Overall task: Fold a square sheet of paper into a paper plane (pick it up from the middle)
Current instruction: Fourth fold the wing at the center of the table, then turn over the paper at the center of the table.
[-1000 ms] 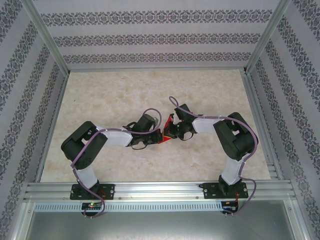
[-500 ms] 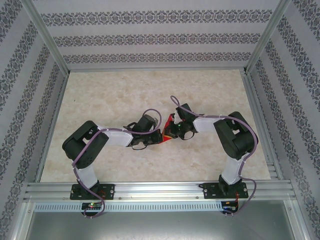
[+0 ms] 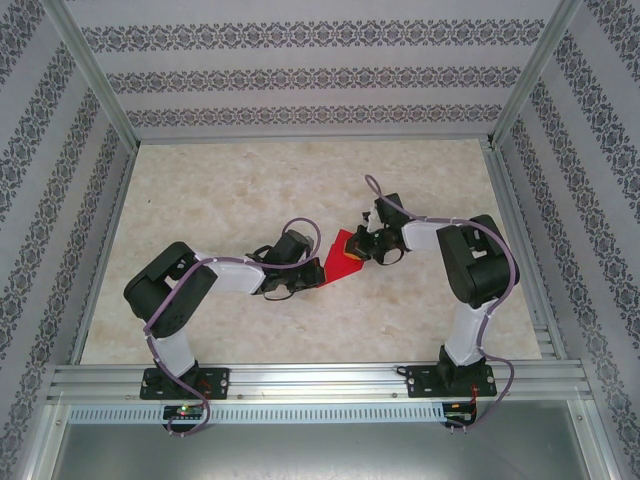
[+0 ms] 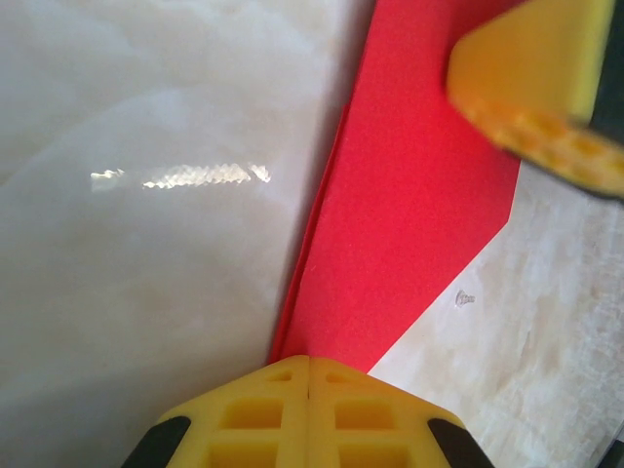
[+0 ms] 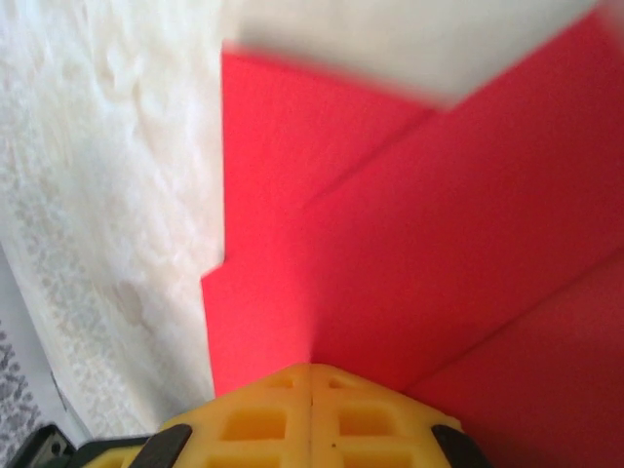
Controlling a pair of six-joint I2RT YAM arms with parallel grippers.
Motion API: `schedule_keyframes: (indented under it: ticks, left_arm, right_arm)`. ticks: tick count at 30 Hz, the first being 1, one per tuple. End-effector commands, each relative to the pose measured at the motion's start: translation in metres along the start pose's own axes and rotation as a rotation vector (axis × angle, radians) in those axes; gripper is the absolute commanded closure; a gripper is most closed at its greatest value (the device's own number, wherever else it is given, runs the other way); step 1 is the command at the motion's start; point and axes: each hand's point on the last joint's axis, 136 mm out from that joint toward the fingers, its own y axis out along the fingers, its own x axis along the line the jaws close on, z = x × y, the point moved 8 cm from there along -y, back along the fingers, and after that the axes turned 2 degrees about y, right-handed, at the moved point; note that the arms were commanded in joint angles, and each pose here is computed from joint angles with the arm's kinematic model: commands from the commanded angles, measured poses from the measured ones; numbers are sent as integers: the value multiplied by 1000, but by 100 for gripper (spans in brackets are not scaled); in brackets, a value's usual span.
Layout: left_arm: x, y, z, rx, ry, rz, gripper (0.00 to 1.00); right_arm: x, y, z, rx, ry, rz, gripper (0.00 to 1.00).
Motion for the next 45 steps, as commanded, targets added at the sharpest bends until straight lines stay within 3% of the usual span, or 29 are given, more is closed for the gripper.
schedule_keyframes:
  ticks: [1, 18, 22, 25, 29, 37, 45]
  left_arm:
    - [48, 4, 41, 171, -78, -218, 100]
    - [37, 7, 34, 178, -43, -177, 100]
    - [20, 4, 24, 150, -15, -119, 100]
    - [-6, -9, 7, 113, -10, -88, 76]
    - [-34, -27, -13, 31, 31, -59, 60]
    - [-36, -33, -25, -60, 35, -114, 55]
    - [-21, -36, -26, -72, -19, -163, 51]
  right_arm:
    - [-21, -8, -31, -127, 7, 123, 100]
    - [-13, -46, -81, -248, 16, 142, 99]
    - [3, -60, -75, -247, 1, 94, 92]
    - [10, -71, -58, -232, 25, 42, 76]
    - [14, -76, -31, -221, 65, -18, 61]
    - [18, -56, 14, -143, 93, -4, 47]
    - [34, -22, 24, -61, 48, -35, 53]
